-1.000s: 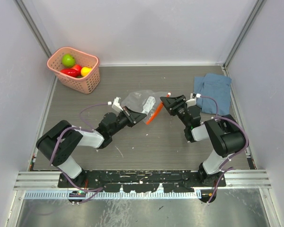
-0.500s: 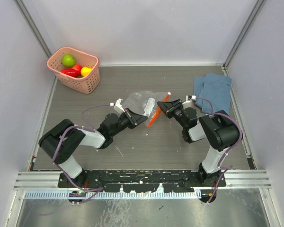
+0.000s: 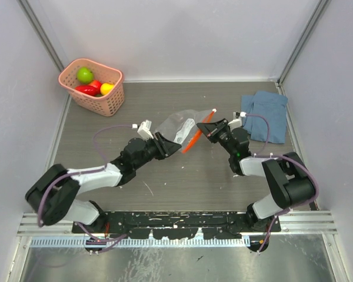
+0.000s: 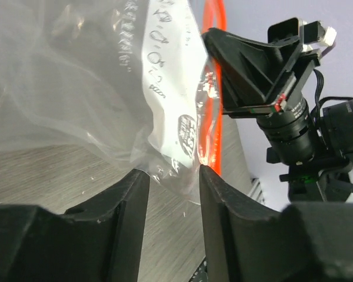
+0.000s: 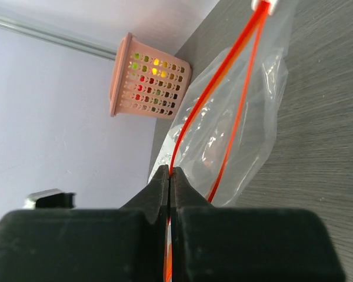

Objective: Place the food in the zip-top bag and seal the zipper
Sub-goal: Pick up the zipper food storage bag at the center of the board, then open the zipper of the food storage bag.

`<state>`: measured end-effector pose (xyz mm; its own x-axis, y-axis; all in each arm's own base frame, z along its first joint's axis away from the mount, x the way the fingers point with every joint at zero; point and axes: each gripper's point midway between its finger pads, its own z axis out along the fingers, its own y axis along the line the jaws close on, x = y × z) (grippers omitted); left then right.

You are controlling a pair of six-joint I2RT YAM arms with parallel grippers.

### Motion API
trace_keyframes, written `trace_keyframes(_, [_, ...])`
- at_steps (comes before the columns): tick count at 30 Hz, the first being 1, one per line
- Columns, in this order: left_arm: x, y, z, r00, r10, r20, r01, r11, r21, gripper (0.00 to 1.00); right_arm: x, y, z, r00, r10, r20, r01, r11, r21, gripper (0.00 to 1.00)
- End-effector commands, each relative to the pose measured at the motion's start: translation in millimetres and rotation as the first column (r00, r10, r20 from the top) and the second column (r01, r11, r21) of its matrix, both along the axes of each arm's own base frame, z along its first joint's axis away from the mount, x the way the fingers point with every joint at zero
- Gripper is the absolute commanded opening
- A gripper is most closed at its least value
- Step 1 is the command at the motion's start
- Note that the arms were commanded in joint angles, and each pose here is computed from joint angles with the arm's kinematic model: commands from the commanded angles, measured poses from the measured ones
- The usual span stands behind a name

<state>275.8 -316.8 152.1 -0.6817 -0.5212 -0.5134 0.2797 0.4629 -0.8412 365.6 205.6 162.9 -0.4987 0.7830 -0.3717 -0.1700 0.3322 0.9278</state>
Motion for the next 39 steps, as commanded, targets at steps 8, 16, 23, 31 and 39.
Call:
trace_keyframes(8, [-15.9, 37.5, 59.7, 0.968, 0.011, 0.249, -0.116, 0.904, 0.412, 0.54, 1.4, 1.8, 36.2, 1.0, -0.017, 0.022, 0.022, 0.961, -0.277, 0.01])
trace_keyframes(16, [-21.3, 49.2, 96.7, 0.948, -0.009, 0.319, -0.141, 0.886, 0.442, 0.63, -1.6, 4.7, 50.6, 0.999, -0.003, 0.037, 0.016, 0.933, -0.36, 0.01])
trace_keyframes(23, [-20.5, 14.0, 103.7, 0.942, -0.089, 0.324, -0.045, 0.922, 0.385, 0.66, -5.8, 19.4, 62.2, 0.999, 0.028, 0.038, -0.011, 0.925, -0.38, 0.01])
trace_keyframes(31, [-11.1, -17.4, 99.4, 0.935, -0.146, 0.322, 0.0, 0.912, 0.41, 0.67, -10.9, 27.3, 67.6, 1.0, 0.024, -0.001, -0.022, 0.928, -0.371, 0.01])
trace_keyframes(39, [0.1, -30.5, 82.1, 0.927, -0.134, 0.35, -0.087, 0.832, 0.548, 0.67, -13.6, 35.7, 65.5, 0.999, 0.035, -0.029, -0.043, 0.933, -0.358, 0.01])
